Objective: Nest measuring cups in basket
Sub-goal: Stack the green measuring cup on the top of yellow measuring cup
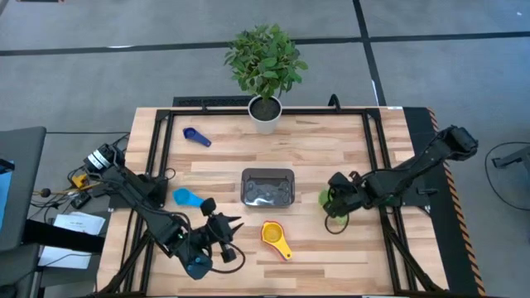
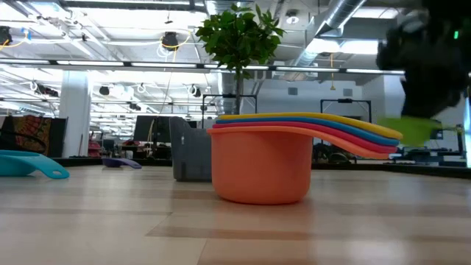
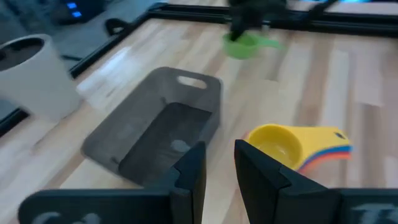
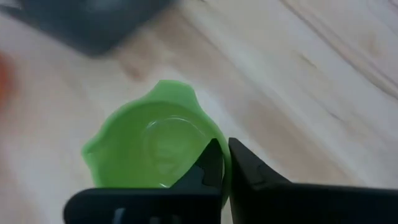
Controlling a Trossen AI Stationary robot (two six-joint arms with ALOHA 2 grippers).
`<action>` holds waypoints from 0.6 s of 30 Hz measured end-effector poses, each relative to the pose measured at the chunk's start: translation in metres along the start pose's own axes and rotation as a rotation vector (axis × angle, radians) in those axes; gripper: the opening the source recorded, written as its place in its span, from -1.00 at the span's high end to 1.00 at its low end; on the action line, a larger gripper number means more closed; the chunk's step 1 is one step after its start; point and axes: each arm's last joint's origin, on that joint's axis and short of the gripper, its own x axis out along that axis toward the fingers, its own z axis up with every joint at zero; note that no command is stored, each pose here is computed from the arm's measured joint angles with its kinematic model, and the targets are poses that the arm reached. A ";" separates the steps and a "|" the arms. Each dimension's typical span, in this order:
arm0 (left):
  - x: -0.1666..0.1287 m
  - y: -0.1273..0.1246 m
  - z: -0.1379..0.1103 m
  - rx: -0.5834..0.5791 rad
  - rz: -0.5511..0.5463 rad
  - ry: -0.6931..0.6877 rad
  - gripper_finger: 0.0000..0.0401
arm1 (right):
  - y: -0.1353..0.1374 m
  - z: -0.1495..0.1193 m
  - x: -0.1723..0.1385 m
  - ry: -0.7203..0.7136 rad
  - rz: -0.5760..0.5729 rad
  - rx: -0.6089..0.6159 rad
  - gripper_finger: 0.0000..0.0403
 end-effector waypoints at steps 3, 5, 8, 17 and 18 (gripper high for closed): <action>0.002 0.003 -0.007 -0.027 0.034 -0.014 0.63 | 0.022 0.005 -0.010 -0.062 0.099 -0.012 0.96; 0.003 0.004 -0.012 -0.053 0.036 -0.012 0.63 | 0.040 0.010 -0.015 -0.099 0.170 -0.039 0.94; 0.005 0.005 -0.018 -0.095 0.030 0.004 0.63 | 0.064 0.020 -0.018 -0.141 0.230 -0.097 0.90; 0.004 0.007 -0.024 -0.137 0.014 0.071 0.63 | 0.131 0.048 -0.008 -0.150 0.254 -0.218 0.90; 0.004 0.008 -0.026 -0.143 0.010 0.091 0.63 | 0.137 0.049 -0.006 -0.141 0.260 -0.230 0.88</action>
